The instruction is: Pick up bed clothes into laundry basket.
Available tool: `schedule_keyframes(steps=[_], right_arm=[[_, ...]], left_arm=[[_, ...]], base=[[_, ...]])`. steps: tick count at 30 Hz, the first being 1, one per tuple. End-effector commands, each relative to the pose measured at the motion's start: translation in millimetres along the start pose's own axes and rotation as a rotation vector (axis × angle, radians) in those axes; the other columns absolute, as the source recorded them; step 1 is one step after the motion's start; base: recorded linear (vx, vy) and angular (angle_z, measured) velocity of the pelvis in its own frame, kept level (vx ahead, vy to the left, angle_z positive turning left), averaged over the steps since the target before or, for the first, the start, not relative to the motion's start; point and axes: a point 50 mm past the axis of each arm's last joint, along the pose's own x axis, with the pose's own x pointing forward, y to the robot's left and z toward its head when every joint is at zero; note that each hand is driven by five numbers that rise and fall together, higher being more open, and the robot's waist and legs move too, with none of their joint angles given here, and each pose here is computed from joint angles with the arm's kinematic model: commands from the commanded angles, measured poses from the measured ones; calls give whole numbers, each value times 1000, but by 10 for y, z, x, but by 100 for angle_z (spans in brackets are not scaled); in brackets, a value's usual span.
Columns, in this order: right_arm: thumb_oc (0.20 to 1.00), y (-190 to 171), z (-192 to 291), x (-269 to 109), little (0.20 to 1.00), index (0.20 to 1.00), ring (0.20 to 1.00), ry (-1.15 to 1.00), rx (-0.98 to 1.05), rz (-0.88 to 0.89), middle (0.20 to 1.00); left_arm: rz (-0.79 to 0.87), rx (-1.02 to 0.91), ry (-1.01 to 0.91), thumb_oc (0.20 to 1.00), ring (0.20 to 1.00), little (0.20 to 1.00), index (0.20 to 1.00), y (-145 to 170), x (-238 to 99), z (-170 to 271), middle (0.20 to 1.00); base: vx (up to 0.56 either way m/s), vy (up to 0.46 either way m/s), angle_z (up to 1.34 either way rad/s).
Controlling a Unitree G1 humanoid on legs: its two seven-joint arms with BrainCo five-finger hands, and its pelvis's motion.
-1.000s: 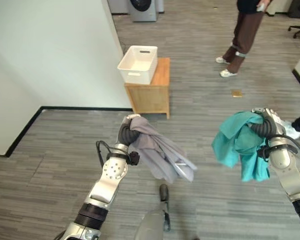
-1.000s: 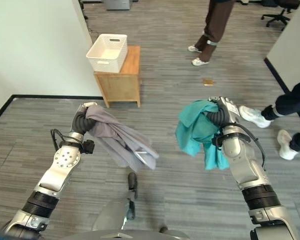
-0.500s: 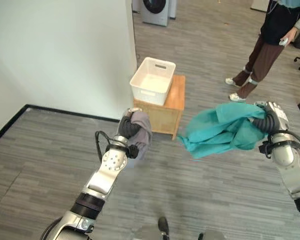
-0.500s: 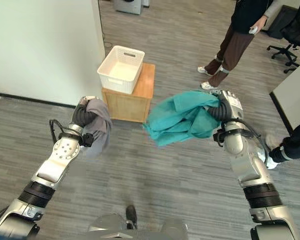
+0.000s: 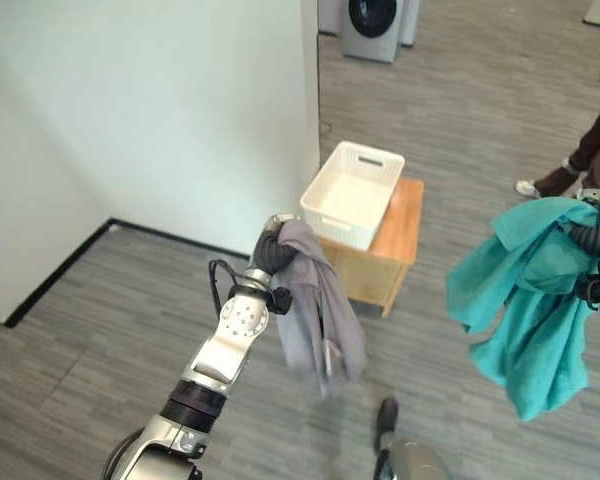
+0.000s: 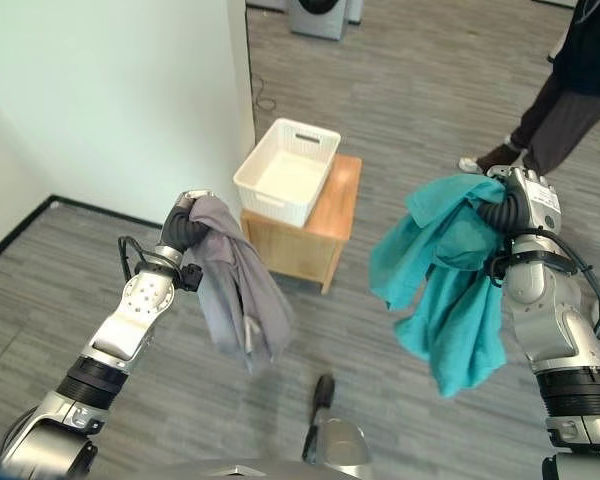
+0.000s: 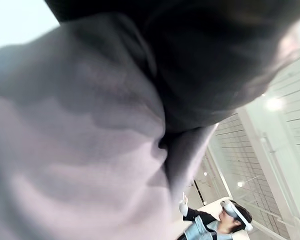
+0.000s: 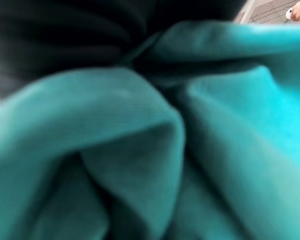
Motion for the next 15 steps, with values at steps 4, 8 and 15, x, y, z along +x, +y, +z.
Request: schedule_keyframes(steps=[4, 8, 15], right_arm=[[200, -540, 203, 343, 200, 200, 200, -109, -70, -186, 200], [200, -701, 216, 472, 200, 200, 200, -102, -109, -214, 200], [200, -679, 78, 693, 200, 200, 200, -17, -246, -151, 200]], left_arm=[[15, -25, -186, 200, 200, 200, 200, 85, 74, 342, 200], [16, -43, -201, 200, 200, 200, 200, 59, 99, 382, 200], [-14, -73, -135, 200, 200, 200, 200, -36, -35, 207, 200]], base=[[139, -266, -20], [110, -68, -43], [252, 45, -46]])
